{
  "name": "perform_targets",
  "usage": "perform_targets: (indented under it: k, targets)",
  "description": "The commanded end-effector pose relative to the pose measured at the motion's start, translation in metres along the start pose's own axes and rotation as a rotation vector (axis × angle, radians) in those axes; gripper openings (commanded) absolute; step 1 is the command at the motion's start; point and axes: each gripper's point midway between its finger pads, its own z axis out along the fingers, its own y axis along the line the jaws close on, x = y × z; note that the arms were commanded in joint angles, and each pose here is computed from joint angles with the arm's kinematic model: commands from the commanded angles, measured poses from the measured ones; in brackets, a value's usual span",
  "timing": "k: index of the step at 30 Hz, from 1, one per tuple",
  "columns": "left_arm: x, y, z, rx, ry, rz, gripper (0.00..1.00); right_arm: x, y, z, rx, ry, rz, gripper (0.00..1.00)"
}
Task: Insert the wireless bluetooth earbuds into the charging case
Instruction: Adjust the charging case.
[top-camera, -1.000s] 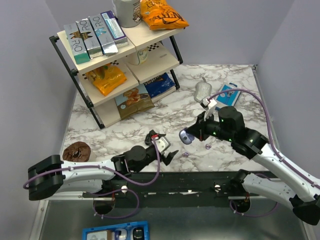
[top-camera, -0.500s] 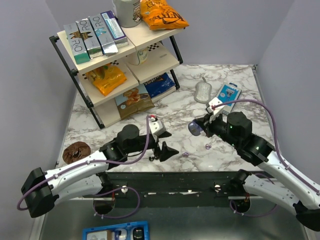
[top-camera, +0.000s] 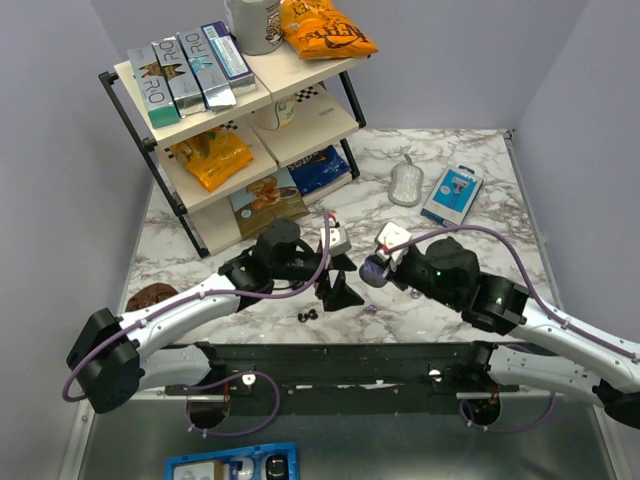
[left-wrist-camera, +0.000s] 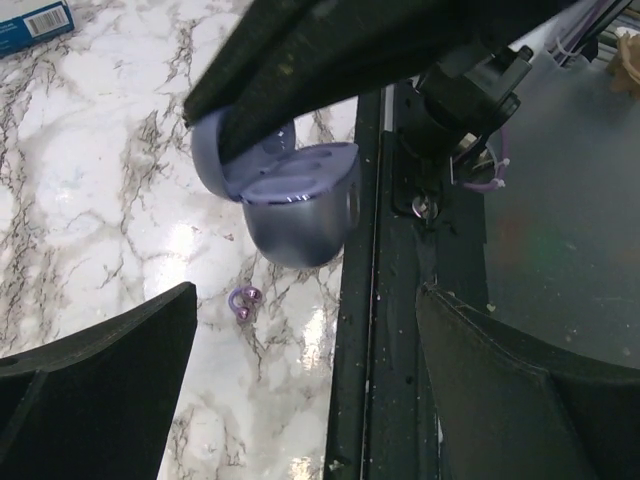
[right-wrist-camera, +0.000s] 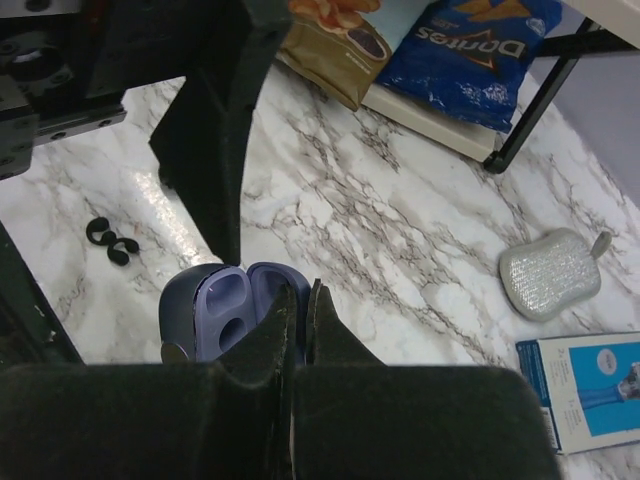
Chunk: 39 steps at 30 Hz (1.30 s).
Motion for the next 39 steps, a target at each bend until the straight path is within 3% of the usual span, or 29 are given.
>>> perform_targets:
  k: [1,10,29,35,39]
  targets:
    - [-0.009,-0.004,0.002,0.071,-0.003,0.037,0.96,0.002,-0.006,0.004,0.069,0.036,-0.067,0.01]
    - [-0.015,-0.002,0.008,0.068,-0.080,-0.001,0.95,0.003,-0.018,0.007,0.163,0.039,-0.044,0.01]
    - [-0.024,0.017,0.018,0.000,-0.193,-0.027,0.90,-0.002,0.002,0.012,0.111,-0.026,0.002,0.01]
    - [-0.019,0.018,0.021,0.008,-0.180,-0.040,0.82,-0.002,0.007,0.013,0.094,-0.032,0.005,0.01]
    - [-0.019,0.018,0.024,0.021,-0.174,-0.044,0.69,-0.003,0.009,0.014,0.088,-0.034,0.002,0.01]
